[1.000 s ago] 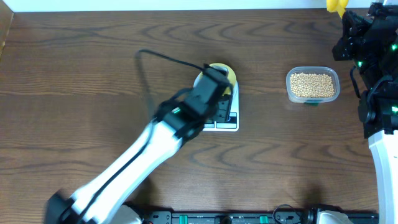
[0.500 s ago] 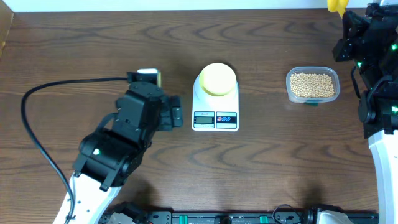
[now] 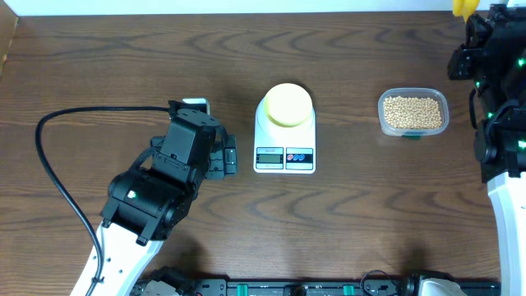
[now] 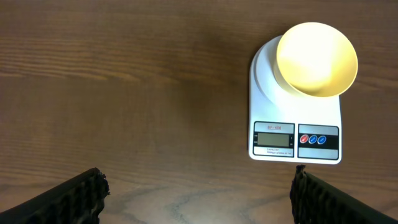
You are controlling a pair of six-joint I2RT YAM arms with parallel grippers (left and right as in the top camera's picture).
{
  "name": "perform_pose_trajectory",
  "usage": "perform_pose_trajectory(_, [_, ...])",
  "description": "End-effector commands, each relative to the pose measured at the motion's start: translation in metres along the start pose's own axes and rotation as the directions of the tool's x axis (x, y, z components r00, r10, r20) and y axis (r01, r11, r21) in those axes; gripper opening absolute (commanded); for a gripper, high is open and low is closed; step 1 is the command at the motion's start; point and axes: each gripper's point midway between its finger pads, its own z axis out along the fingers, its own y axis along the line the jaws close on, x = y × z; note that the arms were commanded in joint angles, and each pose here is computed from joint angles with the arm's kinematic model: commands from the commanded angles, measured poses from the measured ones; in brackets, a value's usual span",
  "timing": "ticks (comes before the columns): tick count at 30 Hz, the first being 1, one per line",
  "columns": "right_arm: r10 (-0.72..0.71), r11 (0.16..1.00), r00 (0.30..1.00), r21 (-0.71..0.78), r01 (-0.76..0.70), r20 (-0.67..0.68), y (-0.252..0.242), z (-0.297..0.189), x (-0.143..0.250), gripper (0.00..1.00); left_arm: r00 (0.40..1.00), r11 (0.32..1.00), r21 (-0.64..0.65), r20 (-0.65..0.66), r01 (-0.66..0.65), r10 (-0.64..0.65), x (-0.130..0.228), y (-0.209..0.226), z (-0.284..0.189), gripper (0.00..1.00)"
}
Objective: Scoop item into bowl and weigh 50g on scale
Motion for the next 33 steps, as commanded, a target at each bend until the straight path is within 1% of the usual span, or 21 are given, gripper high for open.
perform_pose_trajectory(1, [-0.01, 0.998, 1.0, 0.059, 0.009, 0.011, -0.018, -0.001, -0.006, 0.01, 1.0, 1.0, -0.02, 0.013, 0.007, -0.007, -0.004, 0.004, -0.001, 0.96])
perform_pose_trajectory(14, [0.057, 0.988, 0.998, 0.141, -0.06, 0.026, -0.053, -0.006, -0.007, 0.01, 1.0, 1.0, -0.02, 0.013, 0.007, -0.007, -0.004, 0.004, -0.001, 0.96])
perform_pose_trajectory(26, [0.057, 0.986, 0.998, 0.153, -0.061, 0.03, -0.059, -0.007, -0.007, 0.01, 1.0, 1.0, -0.02, 0.013, 0.007, -0.007, -0.004, 0.004, -0.001, 0.96])
perform_pose_trajectory(33, [0.043, 0.986, 0.995, 0.155, -0.057, 0.093, -0.062, -0.009, -0.023, 0.01, 1.0, 1.0, -0.02, 0.013, 0.007, -0.007, -0.004, 0.004, -0.001, 0.96])
